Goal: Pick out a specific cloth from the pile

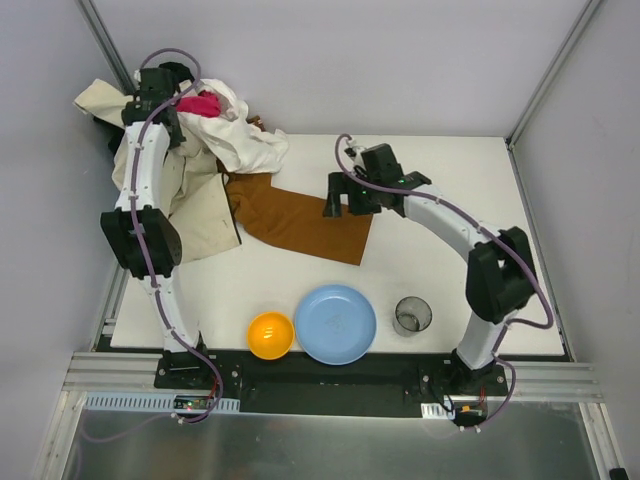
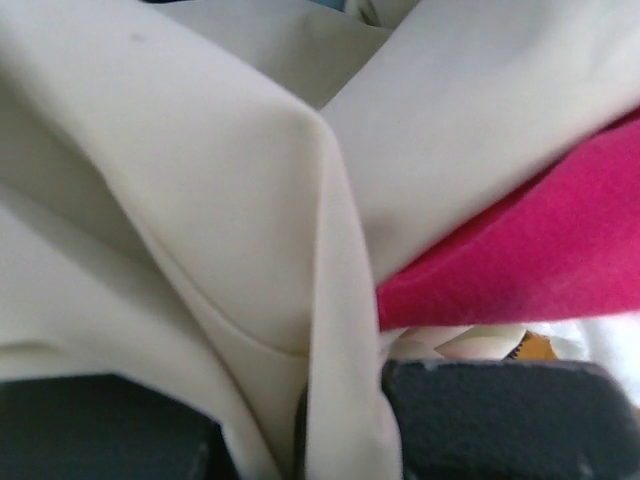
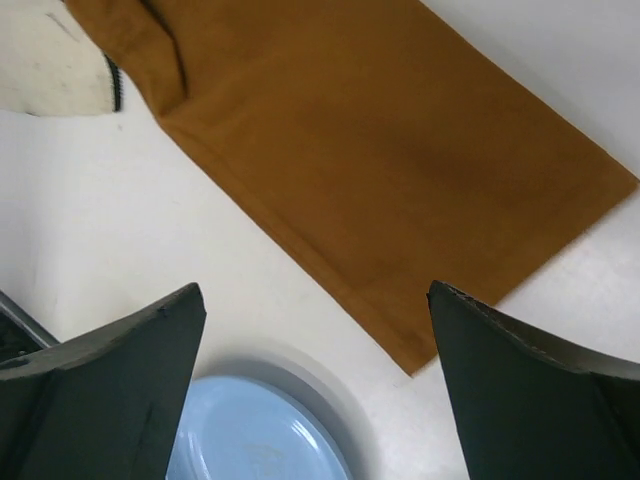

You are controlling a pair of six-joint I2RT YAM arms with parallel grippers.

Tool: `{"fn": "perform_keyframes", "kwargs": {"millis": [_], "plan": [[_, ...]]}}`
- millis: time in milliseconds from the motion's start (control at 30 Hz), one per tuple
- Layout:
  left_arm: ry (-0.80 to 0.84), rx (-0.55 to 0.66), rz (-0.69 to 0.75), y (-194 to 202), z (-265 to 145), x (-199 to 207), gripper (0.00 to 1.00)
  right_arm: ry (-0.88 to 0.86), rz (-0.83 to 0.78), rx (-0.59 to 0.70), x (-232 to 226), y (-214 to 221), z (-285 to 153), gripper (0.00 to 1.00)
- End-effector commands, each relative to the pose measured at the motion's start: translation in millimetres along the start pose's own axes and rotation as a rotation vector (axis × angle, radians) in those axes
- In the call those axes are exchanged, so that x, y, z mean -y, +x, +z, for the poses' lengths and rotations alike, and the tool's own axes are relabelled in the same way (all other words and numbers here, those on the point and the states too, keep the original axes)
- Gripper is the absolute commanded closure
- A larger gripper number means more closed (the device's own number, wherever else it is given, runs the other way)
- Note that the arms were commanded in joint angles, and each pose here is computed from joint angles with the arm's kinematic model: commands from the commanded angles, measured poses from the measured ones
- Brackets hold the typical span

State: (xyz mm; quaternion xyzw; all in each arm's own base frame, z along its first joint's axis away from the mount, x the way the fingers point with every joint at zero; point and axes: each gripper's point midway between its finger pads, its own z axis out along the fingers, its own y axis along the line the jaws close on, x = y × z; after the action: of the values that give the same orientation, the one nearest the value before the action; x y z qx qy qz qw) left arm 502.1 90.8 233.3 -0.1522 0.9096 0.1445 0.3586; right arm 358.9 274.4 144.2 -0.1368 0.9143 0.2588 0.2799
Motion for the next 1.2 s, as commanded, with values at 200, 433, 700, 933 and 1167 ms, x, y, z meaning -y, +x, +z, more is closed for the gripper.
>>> {"fn": "perform_keyframes", "kwargs": {"millis": [200, 433, 700, 933, 1167], "plan": [[0.014, 0.184, -0.167, -47.4, -60.6, -44.9, 1.0, -0.226, 0.017, 0.021, -102.2, -51.0, 52.4, 0.04], [0.048, 0.154, -0.163, -39.0, -53.7, -36.6, 1.0, -0.307, 0.124, 0.05, -134.2, -71.0, 88.0, 0.04], [0.073, 0.106, -0.155, -23.3, -45.1, -29.5, 1.0, -0.396, 0.244, 0.026, -165.5, -81.1, 146.7, 0.04], [0.1, 0.071, -0.154, -11.4, -40.5, -23.1, 1.0, -0.41, 0.344, 0.048, -174.8, -87.0, 177.2, 0.04], [0.1, 0.032, -0.148, 2.0, -32.2, -20.6, 1.0, -0.411, 0.397, 0.022, -182.8, -66.6, 210.5, 0.04]]}}
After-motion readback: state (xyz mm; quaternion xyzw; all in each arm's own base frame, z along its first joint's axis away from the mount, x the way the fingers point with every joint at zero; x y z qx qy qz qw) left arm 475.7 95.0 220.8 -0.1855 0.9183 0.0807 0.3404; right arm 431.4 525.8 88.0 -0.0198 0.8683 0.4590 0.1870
